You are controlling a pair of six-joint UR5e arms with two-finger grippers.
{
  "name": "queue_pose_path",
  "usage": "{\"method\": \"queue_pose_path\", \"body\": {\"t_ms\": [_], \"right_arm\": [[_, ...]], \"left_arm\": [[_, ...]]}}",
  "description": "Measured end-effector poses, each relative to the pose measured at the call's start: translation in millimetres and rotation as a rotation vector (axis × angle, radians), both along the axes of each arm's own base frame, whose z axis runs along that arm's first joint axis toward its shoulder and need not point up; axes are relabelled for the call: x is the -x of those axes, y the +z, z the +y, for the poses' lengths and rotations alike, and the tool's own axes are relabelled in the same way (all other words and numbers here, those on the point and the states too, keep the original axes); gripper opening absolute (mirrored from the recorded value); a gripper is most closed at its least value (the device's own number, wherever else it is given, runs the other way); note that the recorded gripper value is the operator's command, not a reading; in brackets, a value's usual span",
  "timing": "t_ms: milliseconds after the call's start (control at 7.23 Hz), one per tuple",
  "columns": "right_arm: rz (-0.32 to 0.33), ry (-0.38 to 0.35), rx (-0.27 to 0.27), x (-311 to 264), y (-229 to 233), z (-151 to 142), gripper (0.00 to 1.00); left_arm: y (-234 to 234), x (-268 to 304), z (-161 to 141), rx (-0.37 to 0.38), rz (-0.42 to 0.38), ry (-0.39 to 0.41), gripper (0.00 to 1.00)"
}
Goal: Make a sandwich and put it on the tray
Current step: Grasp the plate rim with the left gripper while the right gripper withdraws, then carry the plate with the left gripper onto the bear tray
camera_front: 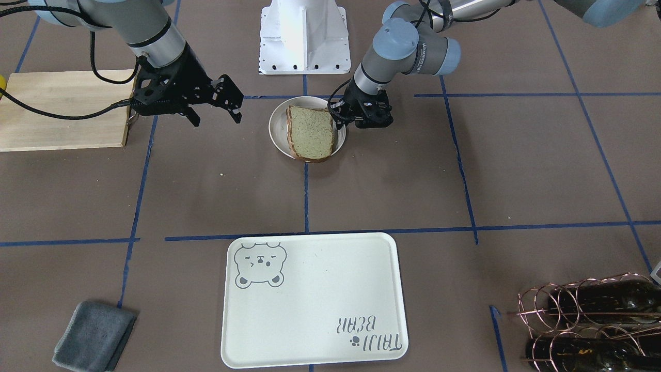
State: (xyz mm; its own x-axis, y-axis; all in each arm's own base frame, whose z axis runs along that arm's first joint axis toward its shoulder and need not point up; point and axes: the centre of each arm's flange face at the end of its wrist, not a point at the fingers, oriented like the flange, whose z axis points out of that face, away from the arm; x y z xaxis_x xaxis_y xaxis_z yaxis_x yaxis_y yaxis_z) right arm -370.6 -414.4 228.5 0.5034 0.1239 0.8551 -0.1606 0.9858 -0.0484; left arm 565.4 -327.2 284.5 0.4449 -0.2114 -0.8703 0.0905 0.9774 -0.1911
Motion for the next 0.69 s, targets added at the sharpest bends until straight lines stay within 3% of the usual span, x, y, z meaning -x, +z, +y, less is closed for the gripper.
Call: {"method": "queue_pose_path", "body": {"t_ms": [277,692], "right_arm": [[0.057,-0.019,-0.020,-10,6,-6,1.00],[0.206,-0.099,-0.070,-46,18,-8,1.00]], "left_arm": [[-10,7,0,-0.006,0.025,0.001,0.00],[-30,33,-19,-0.014,0.109,-0.039,0.00]]}}
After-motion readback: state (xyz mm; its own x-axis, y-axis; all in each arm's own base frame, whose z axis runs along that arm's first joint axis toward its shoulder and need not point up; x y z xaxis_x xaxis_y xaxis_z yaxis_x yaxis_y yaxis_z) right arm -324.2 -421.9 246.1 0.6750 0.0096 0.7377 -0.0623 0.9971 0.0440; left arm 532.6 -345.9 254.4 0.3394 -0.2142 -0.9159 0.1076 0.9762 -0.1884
